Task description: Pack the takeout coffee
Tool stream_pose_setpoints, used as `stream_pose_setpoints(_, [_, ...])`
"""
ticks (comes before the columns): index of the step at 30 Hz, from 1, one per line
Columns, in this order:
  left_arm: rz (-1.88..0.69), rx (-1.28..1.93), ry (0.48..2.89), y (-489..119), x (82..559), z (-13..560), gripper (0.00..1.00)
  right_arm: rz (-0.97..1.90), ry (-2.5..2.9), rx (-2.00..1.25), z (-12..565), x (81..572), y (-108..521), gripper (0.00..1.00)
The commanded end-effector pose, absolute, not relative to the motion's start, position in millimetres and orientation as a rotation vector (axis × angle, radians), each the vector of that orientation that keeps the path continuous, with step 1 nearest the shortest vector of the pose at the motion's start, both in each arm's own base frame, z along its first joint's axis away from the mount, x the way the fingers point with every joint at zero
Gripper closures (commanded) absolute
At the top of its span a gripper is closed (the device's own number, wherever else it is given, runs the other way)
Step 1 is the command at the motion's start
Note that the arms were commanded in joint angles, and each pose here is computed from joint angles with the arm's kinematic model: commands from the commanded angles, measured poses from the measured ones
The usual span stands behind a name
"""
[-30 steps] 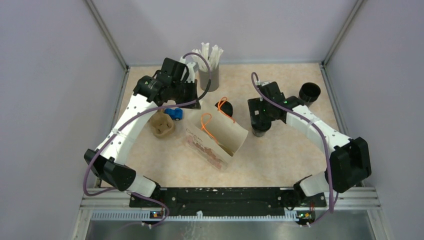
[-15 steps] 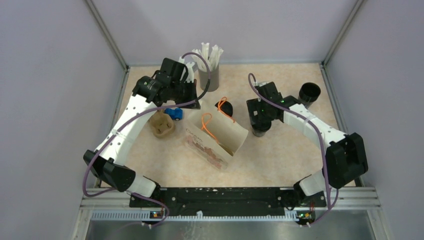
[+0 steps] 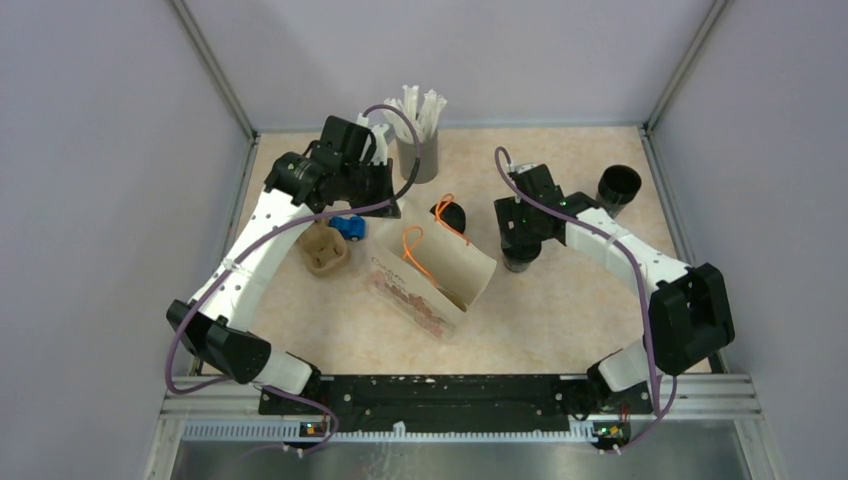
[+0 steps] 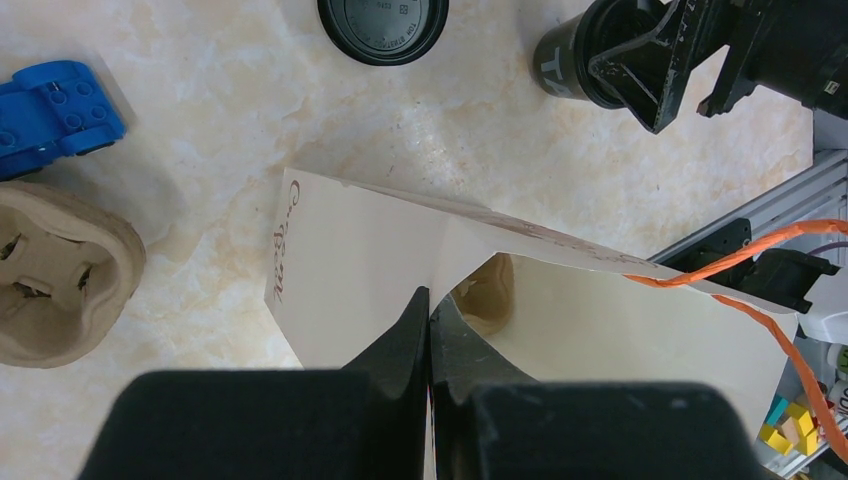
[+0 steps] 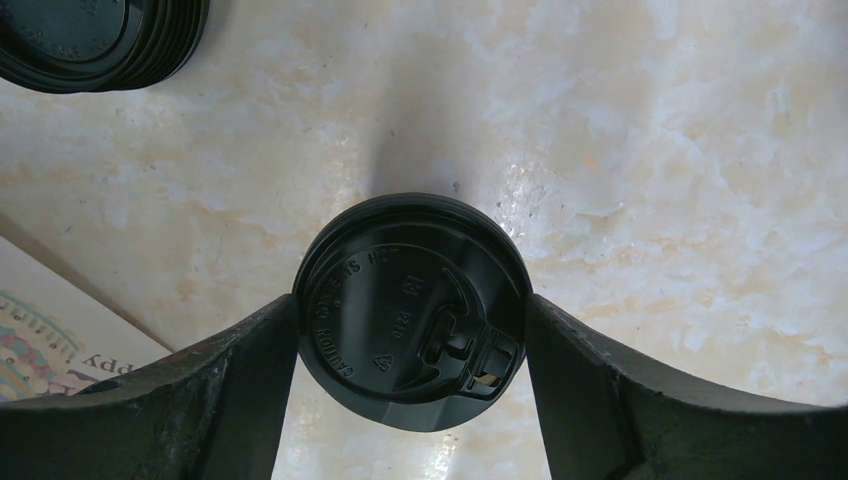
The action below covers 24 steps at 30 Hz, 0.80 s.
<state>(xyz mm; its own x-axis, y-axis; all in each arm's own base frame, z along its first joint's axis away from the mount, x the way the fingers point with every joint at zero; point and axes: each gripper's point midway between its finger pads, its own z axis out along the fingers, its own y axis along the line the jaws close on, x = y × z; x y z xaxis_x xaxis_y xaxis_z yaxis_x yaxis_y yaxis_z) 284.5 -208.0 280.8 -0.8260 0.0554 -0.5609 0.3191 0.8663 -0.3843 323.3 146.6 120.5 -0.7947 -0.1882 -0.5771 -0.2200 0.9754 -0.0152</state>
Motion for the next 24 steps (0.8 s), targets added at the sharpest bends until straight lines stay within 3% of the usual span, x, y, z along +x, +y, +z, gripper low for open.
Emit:
stream_pose_setpoints(1, [-0.662, 0.252, 2.428, -205.0, 280.8, 296.2, 0.98, 0.057, 2.514, -0.278, 116.4, 321.9, 142.9, 0.23])
stream_pose_setpoints(24, [-0.677, 0.238, 2.413, -205.8, 281.0, 298.8, 0.98, 0.049, 2.522, -0.29, 120.4, 318.6, 141.0, 0.17])
